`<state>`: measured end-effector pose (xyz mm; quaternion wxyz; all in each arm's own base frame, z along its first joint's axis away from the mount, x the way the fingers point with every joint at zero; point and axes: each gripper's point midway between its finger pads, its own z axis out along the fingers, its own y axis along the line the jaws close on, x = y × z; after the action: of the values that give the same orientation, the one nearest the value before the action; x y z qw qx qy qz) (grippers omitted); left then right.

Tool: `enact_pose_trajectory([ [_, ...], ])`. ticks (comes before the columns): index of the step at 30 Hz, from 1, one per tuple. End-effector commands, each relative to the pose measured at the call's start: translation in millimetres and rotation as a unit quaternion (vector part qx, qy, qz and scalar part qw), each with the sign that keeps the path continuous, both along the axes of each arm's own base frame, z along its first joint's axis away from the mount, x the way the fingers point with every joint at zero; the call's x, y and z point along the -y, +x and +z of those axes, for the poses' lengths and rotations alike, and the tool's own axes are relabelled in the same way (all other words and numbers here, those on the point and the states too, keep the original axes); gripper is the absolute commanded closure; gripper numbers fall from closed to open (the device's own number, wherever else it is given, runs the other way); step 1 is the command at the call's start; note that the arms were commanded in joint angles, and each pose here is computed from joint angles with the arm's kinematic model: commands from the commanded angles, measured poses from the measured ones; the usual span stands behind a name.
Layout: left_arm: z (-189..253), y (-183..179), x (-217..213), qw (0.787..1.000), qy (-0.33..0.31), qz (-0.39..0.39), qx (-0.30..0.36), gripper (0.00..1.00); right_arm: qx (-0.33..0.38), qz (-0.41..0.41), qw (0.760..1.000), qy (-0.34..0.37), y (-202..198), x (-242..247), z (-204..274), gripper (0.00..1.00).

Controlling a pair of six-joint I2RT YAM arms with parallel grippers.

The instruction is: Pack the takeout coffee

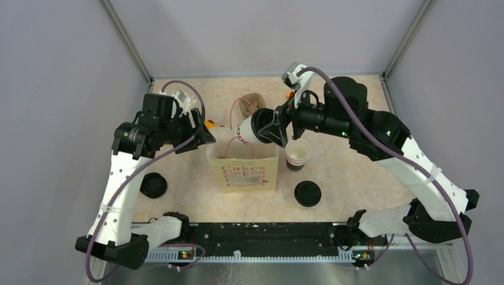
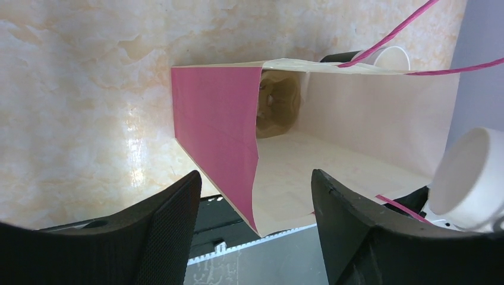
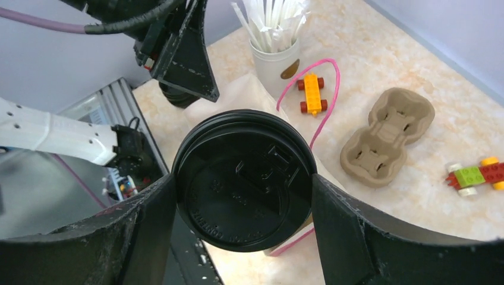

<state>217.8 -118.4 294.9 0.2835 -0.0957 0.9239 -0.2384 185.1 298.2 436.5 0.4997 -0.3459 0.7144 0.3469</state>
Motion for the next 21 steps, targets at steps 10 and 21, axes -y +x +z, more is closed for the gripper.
enact_pose_trajectory([
  [10, 15.2, 15.7, 3.4, 0.999, -0.01, -0.004, 0.046, 0.38, 0.126, 0.061, 0.989, -0.042, 16.2, -27.2, -15.0, 0.32],
  [21, 3.8, 26.8, 1.1, 0.999, 0.008, -0.002, 0.036, 0.33, 0.149, 0.128, 0.976, -0.091, 23.8, -57.3, -63.1, 0.32],
])
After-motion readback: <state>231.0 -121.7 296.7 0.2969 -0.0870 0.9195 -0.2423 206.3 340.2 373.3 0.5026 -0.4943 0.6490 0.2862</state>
